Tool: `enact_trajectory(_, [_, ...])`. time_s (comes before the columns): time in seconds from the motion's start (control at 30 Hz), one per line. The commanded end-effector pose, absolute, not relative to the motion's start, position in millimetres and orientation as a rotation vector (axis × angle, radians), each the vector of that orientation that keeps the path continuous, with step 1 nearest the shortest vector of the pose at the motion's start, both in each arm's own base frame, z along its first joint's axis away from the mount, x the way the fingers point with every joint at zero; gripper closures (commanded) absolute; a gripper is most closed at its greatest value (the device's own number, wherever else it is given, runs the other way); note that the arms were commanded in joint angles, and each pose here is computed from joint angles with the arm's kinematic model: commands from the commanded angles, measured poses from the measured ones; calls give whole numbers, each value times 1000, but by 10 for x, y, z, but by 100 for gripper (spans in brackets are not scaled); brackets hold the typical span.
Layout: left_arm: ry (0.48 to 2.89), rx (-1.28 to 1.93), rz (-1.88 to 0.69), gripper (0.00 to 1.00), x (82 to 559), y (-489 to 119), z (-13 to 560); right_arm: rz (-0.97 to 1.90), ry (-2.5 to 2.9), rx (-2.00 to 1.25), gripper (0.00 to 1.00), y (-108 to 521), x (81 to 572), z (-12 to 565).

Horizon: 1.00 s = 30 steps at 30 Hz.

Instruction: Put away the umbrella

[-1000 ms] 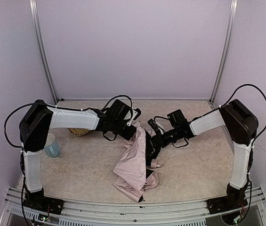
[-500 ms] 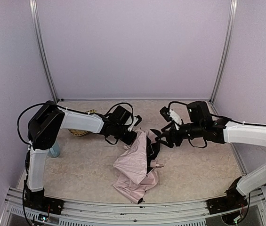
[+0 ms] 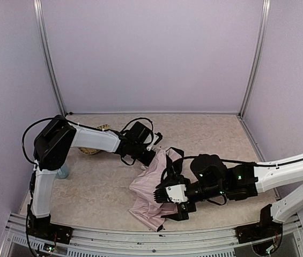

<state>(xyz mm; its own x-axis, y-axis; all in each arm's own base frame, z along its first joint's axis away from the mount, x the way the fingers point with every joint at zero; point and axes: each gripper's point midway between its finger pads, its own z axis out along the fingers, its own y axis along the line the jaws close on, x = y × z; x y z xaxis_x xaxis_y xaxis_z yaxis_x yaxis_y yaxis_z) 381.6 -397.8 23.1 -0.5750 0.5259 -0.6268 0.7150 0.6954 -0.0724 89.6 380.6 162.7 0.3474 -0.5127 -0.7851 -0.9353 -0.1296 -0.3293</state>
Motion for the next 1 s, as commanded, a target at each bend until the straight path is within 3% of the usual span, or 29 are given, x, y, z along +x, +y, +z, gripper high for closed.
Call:
enact_trajectory(0.0, [2429,1022,-335,100,3649,-3807,-183,394,1274,-1782,8,3864,1187,1449])
enact_trajectory(0.03, [2426,1025,-335,100,3641,-3804,-173,328,1288,-1762,16,3857,1286,1408])
enact_trajectory(0.13, [2417,1031,-342,100,3620,-3810,-146,134,1335,-1653,60,3837,1619,1441])
enact_trajectory(0.23, [2408,1043,-336,100,3592,-3819,-134,164,1331,-1603,100,3922,1647,1708])
enact_trajectory(0.33, [2396,1059,-345,100,3548,-3845,-139,249,1306,-1468,100,3954,1721,2130])
enact_trajectory(0.5, [2375,1088,-396,100,3459,-3946,-158,424,1480,-1238,100,3723,2427,2275])
enact_trajectory(0.8, [2367,1098,-460,100,3380,-3987,-206,677,1769,-1192,100,3584,3112,1300])
enact_trajectory(0.97, [2365,1052,-529,89,3395,-3985,-170,836,1932,-1179,100,3407,3090,652])
